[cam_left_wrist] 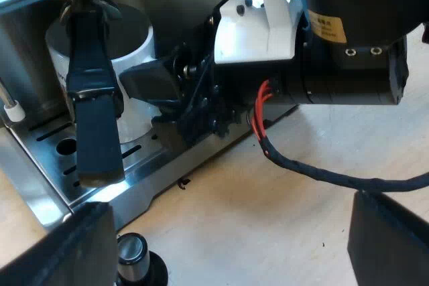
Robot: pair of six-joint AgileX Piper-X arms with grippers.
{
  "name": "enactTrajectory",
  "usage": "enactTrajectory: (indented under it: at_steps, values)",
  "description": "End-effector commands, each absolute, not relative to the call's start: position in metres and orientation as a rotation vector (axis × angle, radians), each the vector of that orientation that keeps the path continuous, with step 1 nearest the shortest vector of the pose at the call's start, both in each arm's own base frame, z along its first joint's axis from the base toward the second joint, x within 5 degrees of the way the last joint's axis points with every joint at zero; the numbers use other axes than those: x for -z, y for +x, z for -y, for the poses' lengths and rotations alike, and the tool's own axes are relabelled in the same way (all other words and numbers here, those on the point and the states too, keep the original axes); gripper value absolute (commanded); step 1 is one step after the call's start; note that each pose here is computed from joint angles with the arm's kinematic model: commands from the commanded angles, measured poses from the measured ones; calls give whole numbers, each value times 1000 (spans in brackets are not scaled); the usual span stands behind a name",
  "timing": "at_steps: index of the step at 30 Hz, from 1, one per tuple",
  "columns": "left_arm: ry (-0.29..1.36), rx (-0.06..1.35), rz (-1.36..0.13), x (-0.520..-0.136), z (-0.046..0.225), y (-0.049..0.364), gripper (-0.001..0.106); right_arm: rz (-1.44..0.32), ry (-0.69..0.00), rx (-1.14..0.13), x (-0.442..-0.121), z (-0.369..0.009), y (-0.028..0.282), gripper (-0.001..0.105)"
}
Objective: Place mug into machine
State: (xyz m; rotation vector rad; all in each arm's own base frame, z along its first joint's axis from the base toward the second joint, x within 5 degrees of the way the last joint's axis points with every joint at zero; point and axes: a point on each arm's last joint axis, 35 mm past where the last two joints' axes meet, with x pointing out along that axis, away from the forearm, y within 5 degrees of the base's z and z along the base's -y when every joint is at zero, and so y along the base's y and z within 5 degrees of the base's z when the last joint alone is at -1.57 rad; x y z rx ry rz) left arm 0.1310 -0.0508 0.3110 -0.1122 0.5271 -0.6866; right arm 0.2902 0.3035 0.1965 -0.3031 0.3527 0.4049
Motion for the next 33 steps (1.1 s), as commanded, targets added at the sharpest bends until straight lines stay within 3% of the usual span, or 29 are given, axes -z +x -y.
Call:
enactTrajectory:
  at_steps: [1, 12, 23, 33]
  values:
    - [-116, 698, -520, -312, 51, 130, 72, -317, -299, -401, -205, -304, 292, 44]
    - [-116, 699, -515, -313, 51, 131, 72, -324, -310, -418, -249, -293, 273, 44]
    - [-116, 699, -515, -313, 51, 131, 72, -363, -391, -463, -277, -296, 228, 44]
    - [-120, 735, -470, -323, 52, 128, 72, -328, -382, -481, -309, -289, 197, 44]
